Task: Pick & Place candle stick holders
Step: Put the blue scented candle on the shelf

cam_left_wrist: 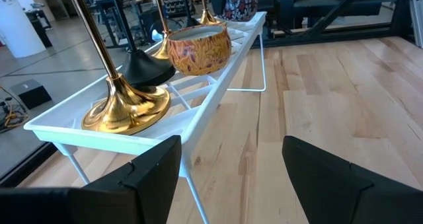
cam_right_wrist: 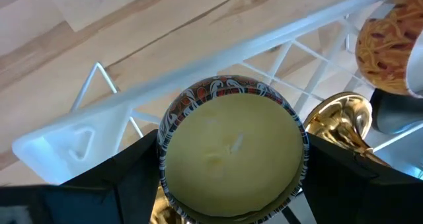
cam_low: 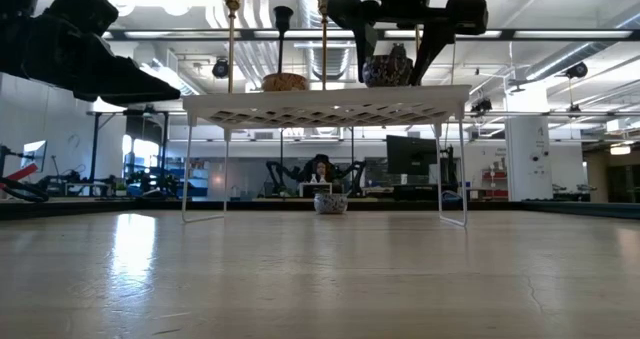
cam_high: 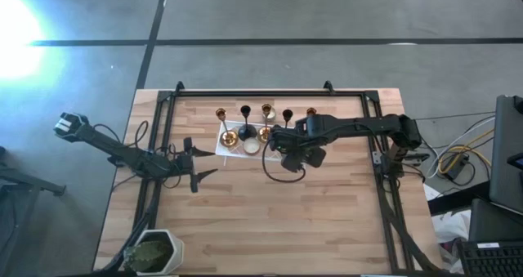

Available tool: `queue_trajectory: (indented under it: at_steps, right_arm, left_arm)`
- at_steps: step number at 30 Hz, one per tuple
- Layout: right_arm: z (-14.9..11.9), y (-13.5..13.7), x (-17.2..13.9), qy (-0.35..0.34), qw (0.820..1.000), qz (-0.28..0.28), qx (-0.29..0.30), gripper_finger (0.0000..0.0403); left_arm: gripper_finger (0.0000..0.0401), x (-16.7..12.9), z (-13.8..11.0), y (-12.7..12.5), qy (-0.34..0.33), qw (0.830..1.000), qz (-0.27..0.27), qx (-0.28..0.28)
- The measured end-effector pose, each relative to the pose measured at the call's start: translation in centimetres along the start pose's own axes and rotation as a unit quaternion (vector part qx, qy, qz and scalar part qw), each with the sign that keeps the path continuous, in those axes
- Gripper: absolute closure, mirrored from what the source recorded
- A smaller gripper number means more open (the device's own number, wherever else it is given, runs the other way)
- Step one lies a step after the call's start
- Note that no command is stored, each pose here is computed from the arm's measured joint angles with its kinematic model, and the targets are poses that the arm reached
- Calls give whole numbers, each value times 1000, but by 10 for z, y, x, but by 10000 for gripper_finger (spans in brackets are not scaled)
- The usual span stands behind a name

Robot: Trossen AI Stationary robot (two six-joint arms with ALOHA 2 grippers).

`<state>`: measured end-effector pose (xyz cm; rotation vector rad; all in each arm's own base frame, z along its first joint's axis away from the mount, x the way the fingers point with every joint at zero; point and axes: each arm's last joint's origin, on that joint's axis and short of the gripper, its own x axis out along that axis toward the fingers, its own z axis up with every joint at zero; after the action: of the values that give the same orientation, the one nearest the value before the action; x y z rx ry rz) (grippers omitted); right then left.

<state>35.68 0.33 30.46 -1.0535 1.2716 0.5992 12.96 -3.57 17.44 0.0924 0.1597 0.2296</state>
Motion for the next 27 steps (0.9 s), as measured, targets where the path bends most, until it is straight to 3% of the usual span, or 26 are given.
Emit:
queue_trajectory:
  at_steps: [27]
  right_arm:
    - [2, 2, 8, -12, 1000, 9, 3, 116]
  left_arm:
    - [133, 0, 0, 0, 0, 1000, 0, 0]
